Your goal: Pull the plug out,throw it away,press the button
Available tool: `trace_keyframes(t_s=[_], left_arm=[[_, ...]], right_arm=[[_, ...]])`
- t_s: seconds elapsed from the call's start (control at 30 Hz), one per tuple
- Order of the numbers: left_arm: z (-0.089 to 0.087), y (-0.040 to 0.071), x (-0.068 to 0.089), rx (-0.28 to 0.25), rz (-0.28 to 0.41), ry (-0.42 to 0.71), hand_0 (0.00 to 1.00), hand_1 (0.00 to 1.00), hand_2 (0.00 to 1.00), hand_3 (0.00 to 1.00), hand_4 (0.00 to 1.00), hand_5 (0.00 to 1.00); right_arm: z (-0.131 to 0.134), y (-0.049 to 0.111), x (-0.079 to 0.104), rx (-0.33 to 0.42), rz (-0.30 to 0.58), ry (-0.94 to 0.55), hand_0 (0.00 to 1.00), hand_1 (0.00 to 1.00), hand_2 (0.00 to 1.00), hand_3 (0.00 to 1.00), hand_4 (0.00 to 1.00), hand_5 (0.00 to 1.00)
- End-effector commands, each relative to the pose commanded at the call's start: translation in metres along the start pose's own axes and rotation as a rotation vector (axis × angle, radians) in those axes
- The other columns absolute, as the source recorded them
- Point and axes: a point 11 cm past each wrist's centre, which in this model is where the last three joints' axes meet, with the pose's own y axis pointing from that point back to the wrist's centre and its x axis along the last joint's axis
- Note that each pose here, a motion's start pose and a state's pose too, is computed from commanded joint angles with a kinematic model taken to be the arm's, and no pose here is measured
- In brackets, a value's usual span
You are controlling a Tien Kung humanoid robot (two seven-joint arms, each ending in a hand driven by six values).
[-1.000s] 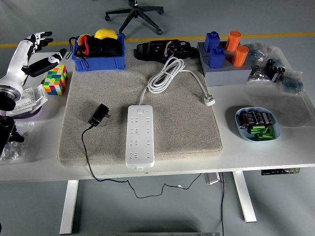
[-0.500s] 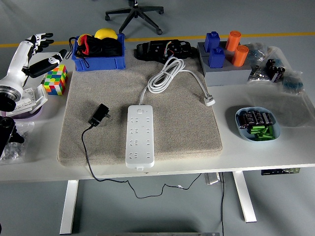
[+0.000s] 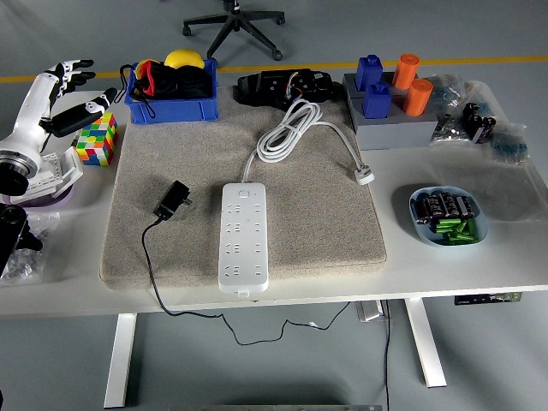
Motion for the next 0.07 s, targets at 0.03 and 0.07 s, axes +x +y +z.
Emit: trace_keyframes(t_s=[0.03, 0.07], left_arm=[[0.0003, -0.0001, 0.0, -0.001, 0.0, 0.0, 0.86, 0.84, 0.797, 0.828, 0.778, 0.415], [0.0006, -0.0001, -0.0001, -0.002, 0.0, 0.0, 0.86, 0.84, 0.797, 0.828, 0.778, 0.415]], right_arm=[[0.0, 0.0, 0.0, 0.0, 0.0, 0.0, 0.819, 0.724, 0.701, 0.662, 0.814, 0.58], [0.0, 0.0, -0.0002, -0.001, 0.0, 0.0, 0.819, 0.724, 0.701, 0.662, 0.814, 0.58]])
